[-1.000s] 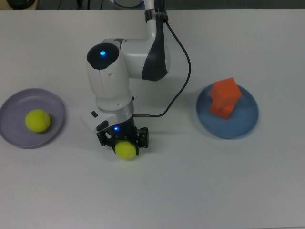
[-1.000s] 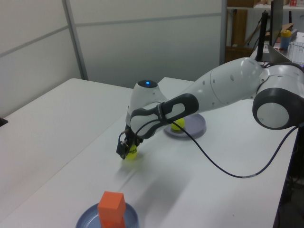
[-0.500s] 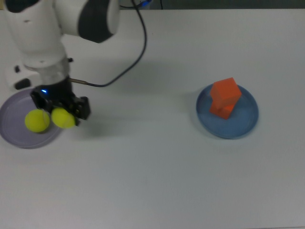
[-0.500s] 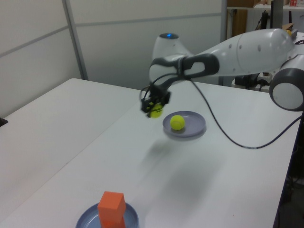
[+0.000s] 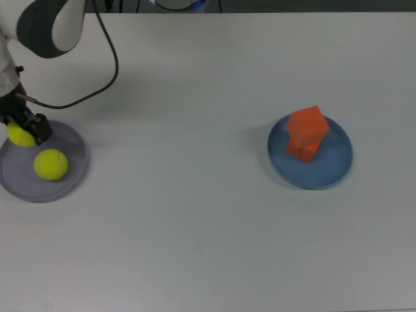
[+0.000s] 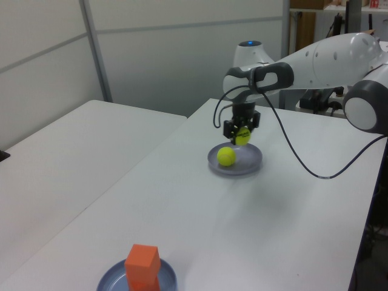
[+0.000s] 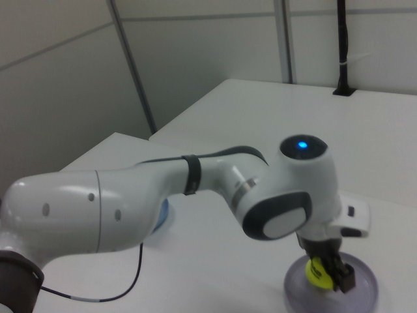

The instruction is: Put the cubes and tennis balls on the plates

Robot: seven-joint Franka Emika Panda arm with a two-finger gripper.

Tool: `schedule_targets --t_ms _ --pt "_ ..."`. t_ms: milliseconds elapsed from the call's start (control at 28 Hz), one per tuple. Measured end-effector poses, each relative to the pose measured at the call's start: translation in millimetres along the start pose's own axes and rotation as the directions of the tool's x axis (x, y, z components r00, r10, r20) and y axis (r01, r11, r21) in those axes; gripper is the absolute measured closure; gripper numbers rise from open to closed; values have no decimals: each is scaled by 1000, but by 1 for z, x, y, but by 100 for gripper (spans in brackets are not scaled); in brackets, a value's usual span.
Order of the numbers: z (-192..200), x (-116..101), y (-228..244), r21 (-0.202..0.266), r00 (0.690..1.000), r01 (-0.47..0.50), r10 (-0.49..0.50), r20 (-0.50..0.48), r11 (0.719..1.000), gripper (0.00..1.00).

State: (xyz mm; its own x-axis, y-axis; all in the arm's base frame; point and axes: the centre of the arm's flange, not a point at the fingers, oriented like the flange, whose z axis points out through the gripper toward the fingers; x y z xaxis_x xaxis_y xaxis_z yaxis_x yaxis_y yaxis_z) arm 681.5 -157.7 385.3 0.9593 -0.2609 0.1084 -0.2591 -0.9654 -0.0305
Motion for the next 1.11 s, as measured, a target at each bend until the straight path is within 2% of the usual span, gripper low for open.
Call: schedule_targets --t_ms 143,321,750,929,964,1000,1036,1107 --pt "22 -1 17 -13 999 -9 9 32 1000 34" --pt "46 -3 15 -24 998 -4 5 65 1000 34" --pt "46 2 -2 -21 999 21 -20 34 1000 34" --pt "45 3 -2 -21 999 25 -25 32 999 20" --pt "43 3 -2 -20 999 30 -30 28 999 11" --pt "40 4 -3 -20 999 33 -32 24 999 11" --pt "37 5 -3 -19 999 34 -34 19 999 4" --pt "28 6 -4 -15 999 37 -37 5 999 0"
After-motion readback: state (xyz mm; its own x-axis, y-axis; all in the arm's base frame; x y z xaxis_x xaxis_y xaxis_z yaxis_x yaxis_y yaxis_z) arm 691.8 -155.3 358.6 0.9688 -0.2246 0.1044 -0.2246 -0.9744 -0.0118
